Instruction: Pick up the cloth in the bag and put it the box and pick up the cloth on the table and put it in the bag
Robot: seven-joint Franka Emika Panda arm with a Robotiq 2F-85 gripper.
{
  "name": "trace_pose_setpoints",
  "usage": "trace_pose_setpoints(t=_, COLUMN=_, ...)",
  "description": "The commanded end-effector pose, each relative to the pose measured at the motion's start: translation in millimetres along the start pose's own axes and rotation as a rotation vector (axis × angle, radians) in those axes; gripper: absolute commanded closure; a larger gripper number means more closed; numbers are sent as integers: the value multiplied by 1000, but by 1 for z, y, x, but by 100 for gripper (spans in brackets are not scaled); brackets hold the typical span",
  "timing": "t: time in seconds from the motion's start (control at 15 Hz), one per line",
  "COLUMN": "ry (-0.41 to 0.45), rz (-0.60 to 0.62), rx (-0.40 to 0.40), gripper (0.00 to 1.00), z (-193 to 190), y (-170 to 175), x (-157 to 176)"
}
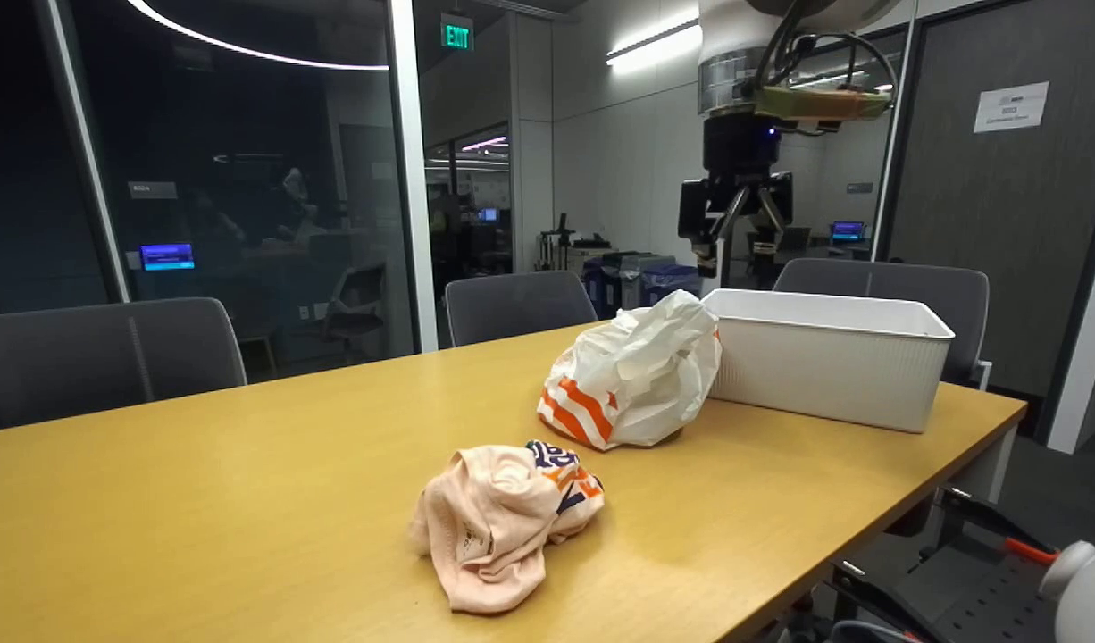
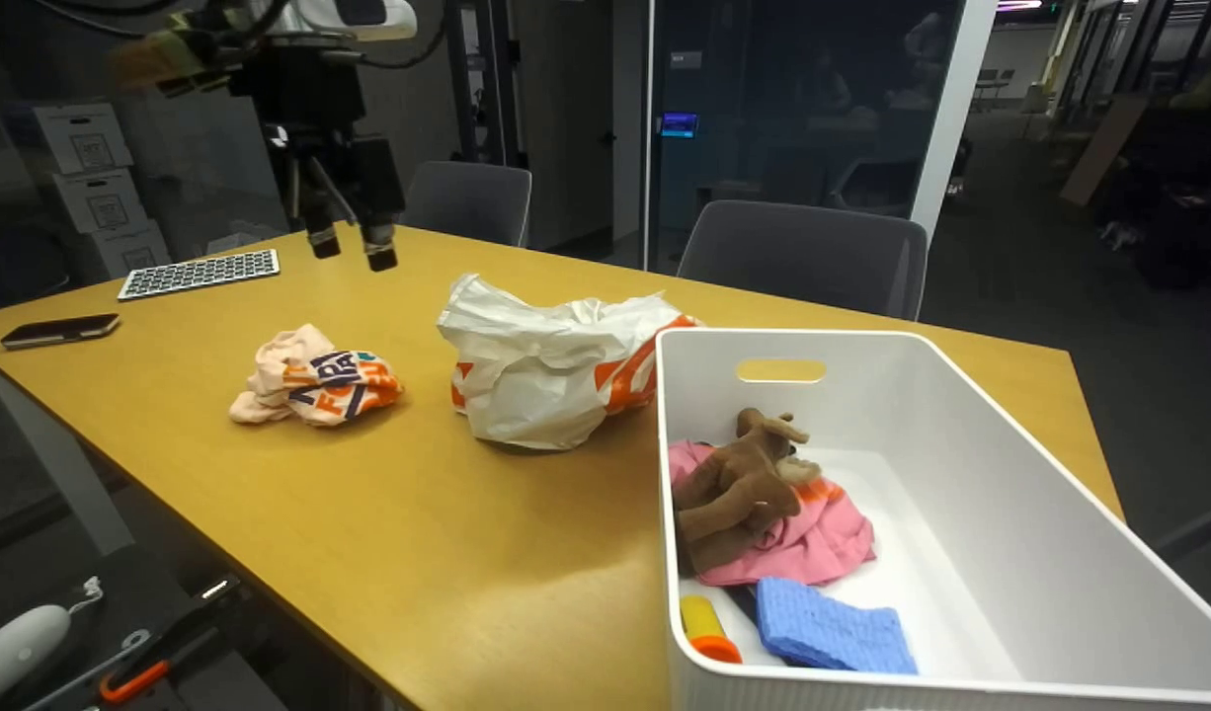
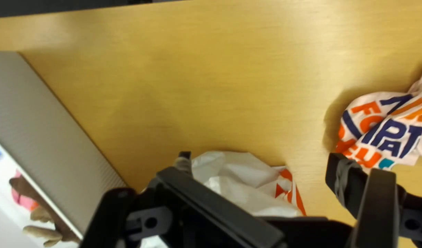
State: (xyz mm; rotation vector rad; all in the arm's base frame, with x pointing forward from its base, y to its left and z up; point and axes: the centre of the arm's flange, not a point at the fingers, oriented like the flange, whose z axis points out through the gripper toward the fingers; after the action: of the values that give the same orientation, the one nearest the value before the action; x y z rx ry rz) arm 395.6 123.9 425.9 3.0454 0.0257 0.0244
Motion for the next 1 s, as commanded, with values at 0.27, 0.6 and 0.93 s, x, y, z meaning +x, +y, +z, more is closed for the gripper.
trace_pose_setpoints(t=0.27, ry=116, rz=-54, rx=-64, gripper=0, z=-27, y=5, x=114)
trace_pose_setpoints(t=0.6, ry=203, rz=-106, rx=-5, gripper=0, z=13, y=4, x=145)
trace_pose_setpoints(t=0.93, ry=191, rz=-183, rx=8, gripper=0, z=65, y=3, x=139)
